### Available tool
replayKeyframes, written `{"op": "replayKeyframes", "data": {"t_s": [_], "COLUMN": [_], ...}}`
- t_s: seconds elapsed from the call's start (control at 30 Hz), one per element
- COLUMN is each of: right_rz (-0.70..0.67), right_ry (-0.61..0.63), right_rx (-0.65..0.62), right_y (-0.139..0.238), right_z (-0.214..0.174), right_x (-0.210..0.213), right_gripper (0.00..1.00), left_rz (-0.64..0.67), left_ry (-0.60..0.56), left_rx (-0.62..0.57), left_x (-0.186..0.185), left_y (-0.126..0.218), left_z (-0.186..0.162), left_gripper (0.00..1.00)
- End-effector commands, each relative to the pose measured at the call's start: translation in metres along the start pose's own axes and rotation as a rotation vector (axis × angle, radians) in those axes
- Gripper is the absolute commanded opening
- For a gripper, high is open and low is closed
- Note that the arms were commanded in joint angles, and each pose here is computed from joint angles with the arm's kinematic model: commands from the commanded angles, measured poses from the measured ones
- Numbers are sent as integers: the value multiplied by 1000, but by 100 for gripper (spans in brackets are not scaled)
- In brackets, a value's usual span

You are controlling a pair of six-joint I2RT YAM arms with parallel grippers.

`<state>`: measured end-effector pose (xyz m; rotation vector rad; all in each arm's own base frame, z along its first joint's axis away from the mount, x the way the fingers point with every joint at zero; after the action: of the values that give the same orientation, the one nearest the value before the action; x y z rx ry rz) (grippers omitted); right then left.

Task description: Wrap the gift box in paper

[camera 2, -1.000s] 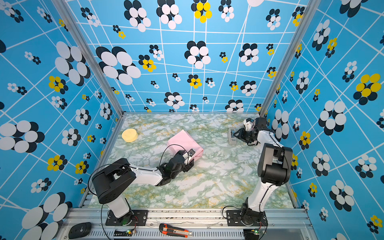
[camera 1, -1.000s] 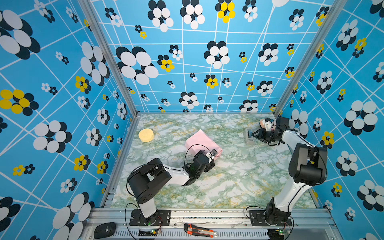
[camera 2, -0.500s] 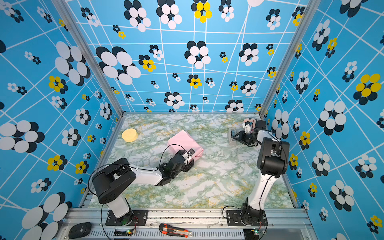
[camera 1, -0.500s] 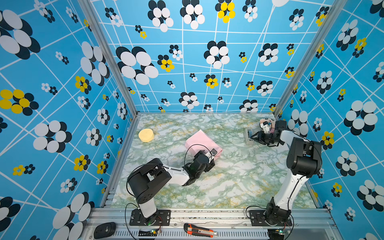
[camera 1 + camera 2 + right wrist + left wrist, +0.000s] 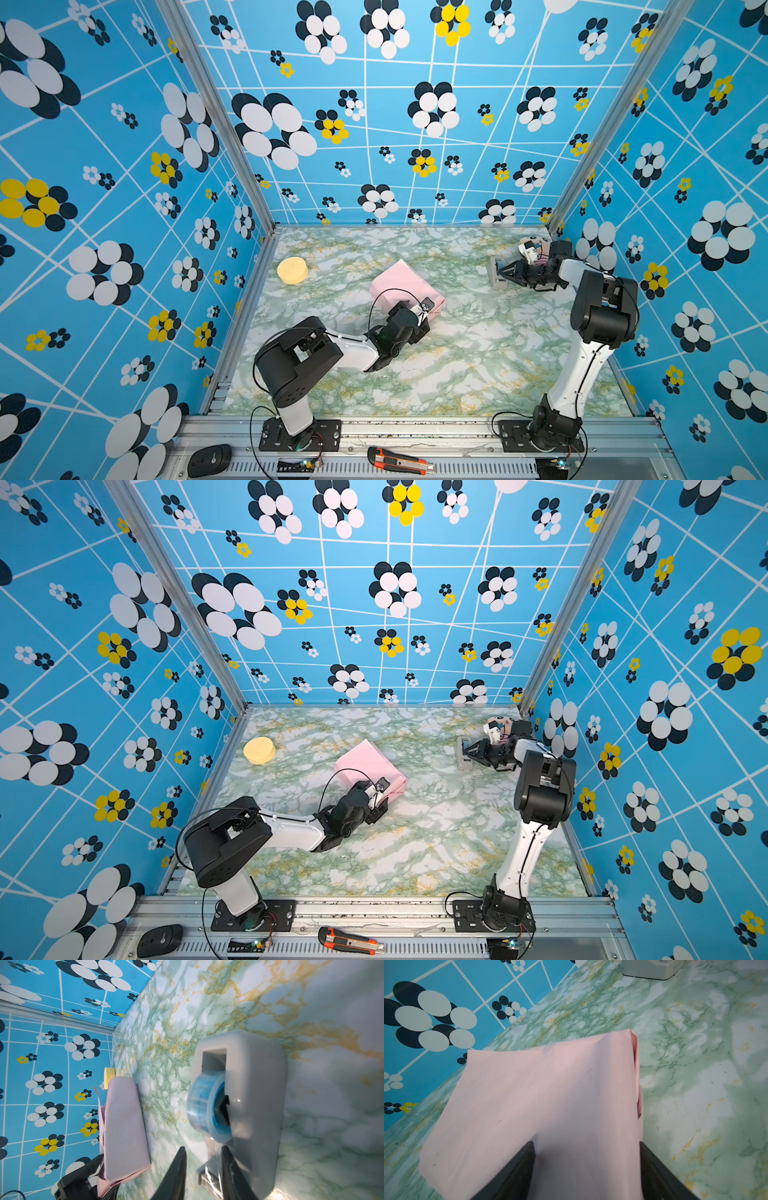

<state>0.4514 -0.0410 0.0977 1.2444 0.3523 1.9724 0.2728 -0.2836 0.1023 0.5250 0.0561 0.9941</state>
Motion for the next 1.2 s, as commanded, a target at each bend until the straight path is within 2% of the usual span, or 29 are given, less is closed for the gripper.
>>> {"op": "replayKeyframes", "data": {"t_s": [0.0, 0.13, 0.3, 0.57, 1.17], "right_rz": [32, 19, 32, -42, 46], "right_ry": [-3, -10, -30, -83, -130], "right_rx": [-5, 3, 16, 74, 131], "right_y": [-2, -2, -2, 1, -10], "right_z": [5, 5, 6, -4, -12], "right_x": [-1, -3, -2, -8, -11], "right_gripper": [33, 36, 33, 36, 30], "left_rz": [1, 2, 0, 1, -3], "left_ry": [-35, -32, -32, -31, -31], "left_rx": [279, 278, 280, 281, 281], "left_x": [6, 5, 5, 5, 5], "left_y": [1, 1, 1, 1, 0], "left_z": [-71, -70, -71, -72, -72], "left_gripper": [77, 77, 77, 76, 76]}}
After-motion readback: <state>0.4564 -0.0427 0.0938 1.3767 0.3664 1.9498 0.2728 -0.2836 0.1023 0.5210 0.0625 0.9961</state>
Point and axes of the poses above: each gripper's point midway between its finger pads, its own y axis back along the fingers, its own x axis along the line the jaws close on, z = x × y, the point moved 6 cm from there along y, back along the fingers, and after that the axes turned 10 degrees about y, right-handed, at the moved point
